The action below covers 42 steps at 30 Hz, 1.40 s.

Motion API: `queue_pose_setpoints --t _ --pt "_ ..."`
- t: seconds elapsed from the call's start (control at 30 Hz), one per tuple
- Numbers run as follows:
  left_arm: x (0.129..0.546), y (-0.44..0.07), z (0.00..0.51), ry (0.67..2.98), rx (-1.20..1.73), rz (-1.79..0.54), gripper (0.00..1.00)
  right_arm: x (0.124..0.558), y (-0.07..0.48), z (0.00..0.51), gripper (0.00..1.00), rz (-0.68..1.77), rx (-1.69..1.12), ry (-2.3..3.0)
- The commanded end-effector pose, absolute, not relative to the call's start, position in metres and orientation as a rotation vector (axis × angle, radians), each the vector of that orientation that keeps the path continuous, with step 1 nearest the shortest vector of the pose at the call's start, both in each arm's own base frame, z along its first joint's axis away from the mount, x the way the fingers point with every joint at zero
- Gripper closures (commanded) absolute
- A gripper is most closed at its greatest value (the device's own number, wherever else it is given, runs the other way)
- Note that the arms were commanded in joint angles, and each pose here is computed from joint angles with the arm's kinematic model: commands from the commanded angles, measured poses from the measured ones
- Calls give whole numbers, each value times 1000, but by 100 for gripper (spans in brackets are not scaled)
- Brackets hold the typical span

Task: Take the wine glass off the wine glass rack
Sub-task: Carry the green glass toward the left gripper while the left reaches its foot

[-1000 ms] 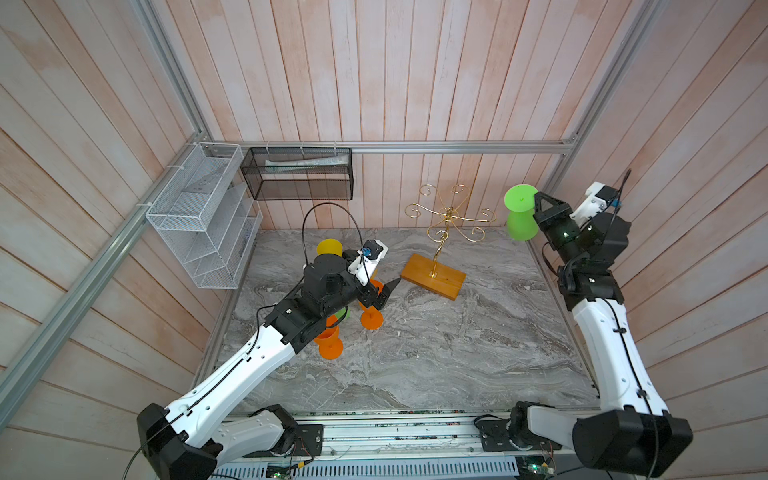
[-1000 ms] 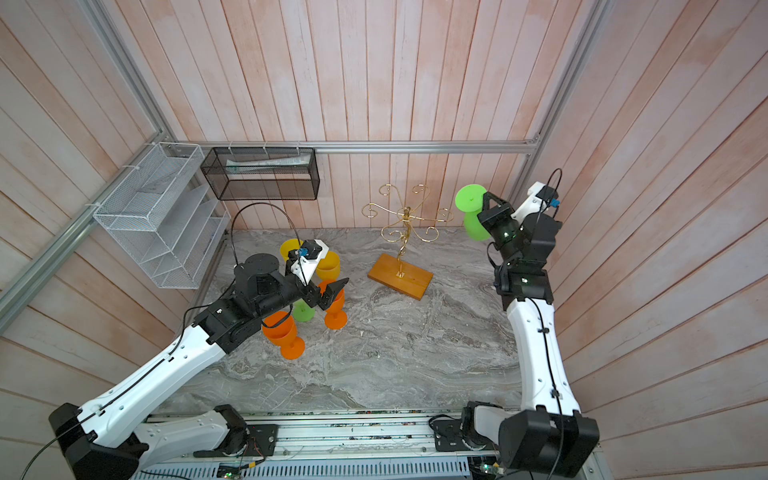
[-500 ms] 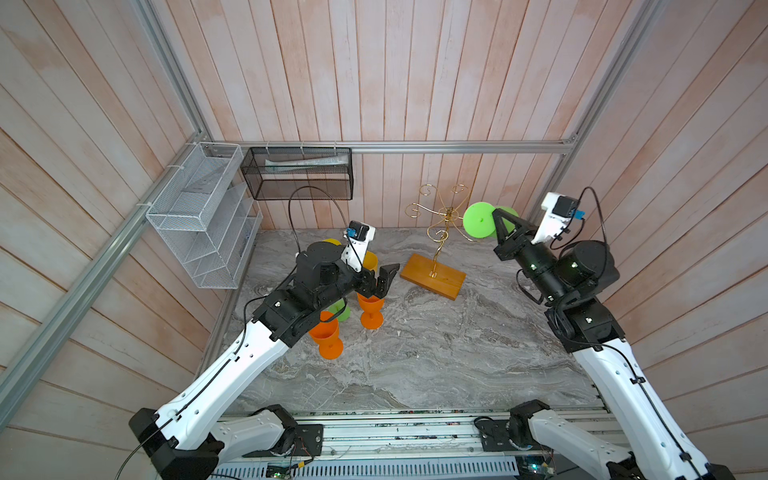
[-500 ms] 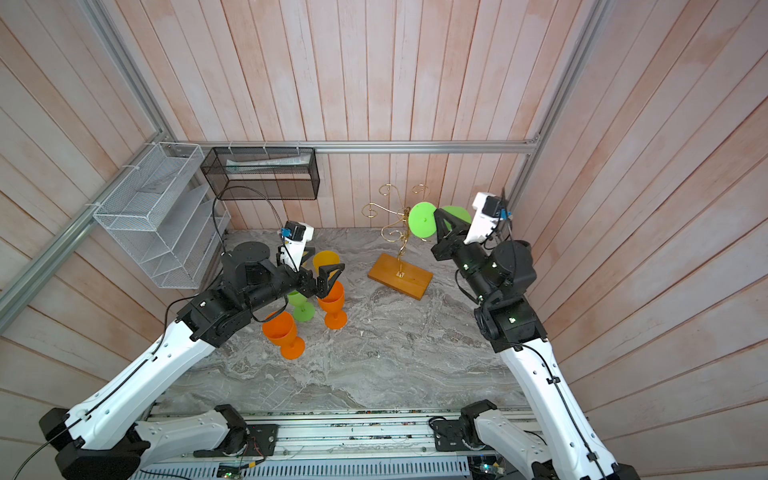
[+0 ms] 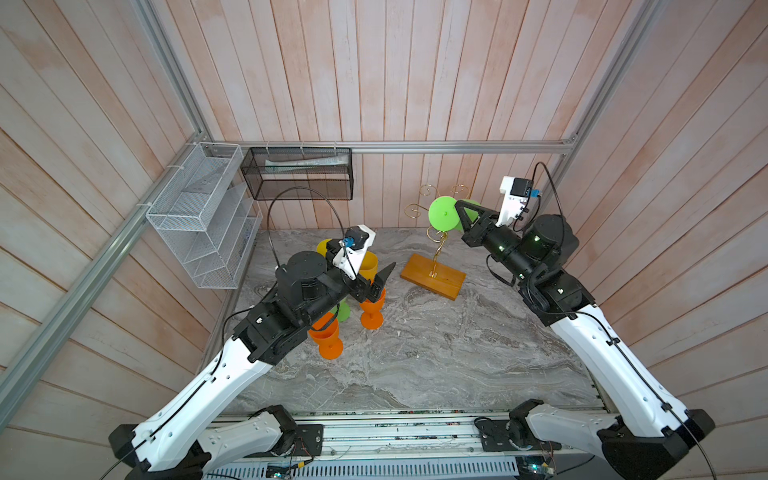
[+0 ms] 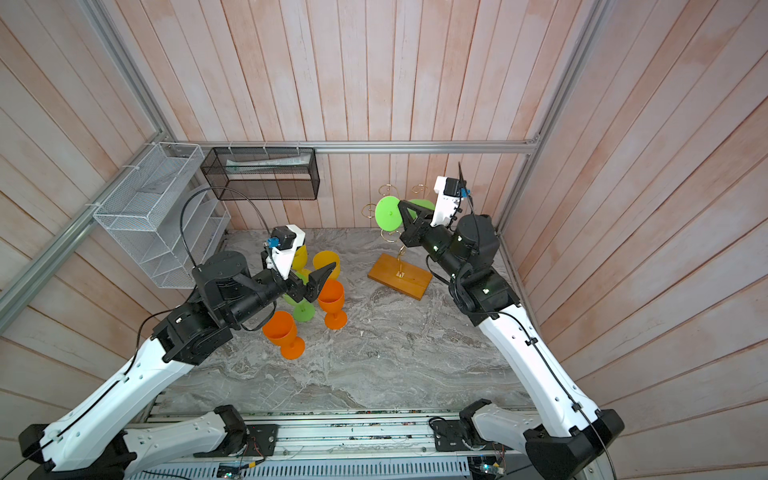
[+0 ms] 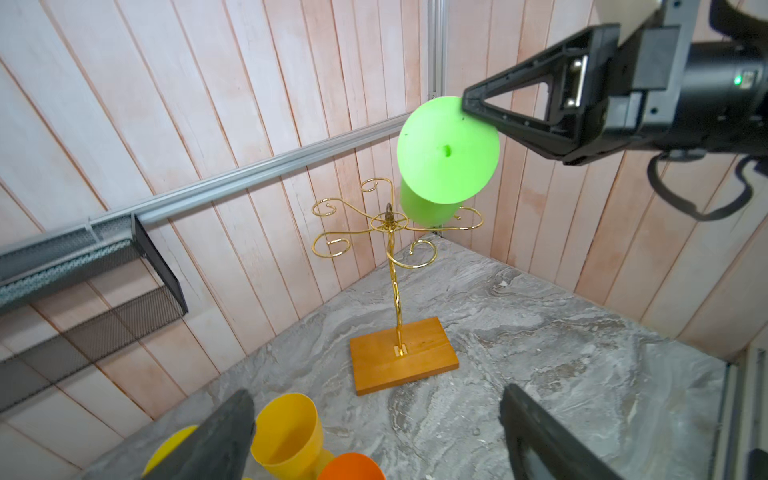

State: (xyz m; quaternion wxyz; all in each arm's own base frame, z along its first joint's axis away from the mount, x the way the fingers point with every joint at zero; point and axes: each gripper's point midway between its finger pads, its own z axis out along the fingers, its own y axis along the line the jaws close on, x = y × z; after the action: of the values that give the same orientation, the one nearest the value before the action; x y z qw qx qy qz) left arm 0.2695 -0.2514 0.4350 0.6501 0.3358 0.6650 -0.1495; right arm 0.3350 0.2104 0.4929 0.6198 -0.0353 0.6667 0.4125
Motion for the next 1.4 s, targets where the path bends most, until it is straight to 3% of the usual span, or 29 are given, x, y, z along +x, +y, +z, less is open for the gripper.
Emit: queue_pose_setpoints --t 0.0,0.17,0.9,1.37 --pt "281 -262 452 1340 852 -104 10 335 224 482 100 1070 -41 1616" --pt "282 -280 465 1174 871 71 16 335 233 479 100 1158 -20 1636" --pt "295 -326 477 931 934 170 34 334 226 504 100 1178 33 1597" --pt "317 -351 476 849 949 307 37 334 229 509 100 1185 17 1598"
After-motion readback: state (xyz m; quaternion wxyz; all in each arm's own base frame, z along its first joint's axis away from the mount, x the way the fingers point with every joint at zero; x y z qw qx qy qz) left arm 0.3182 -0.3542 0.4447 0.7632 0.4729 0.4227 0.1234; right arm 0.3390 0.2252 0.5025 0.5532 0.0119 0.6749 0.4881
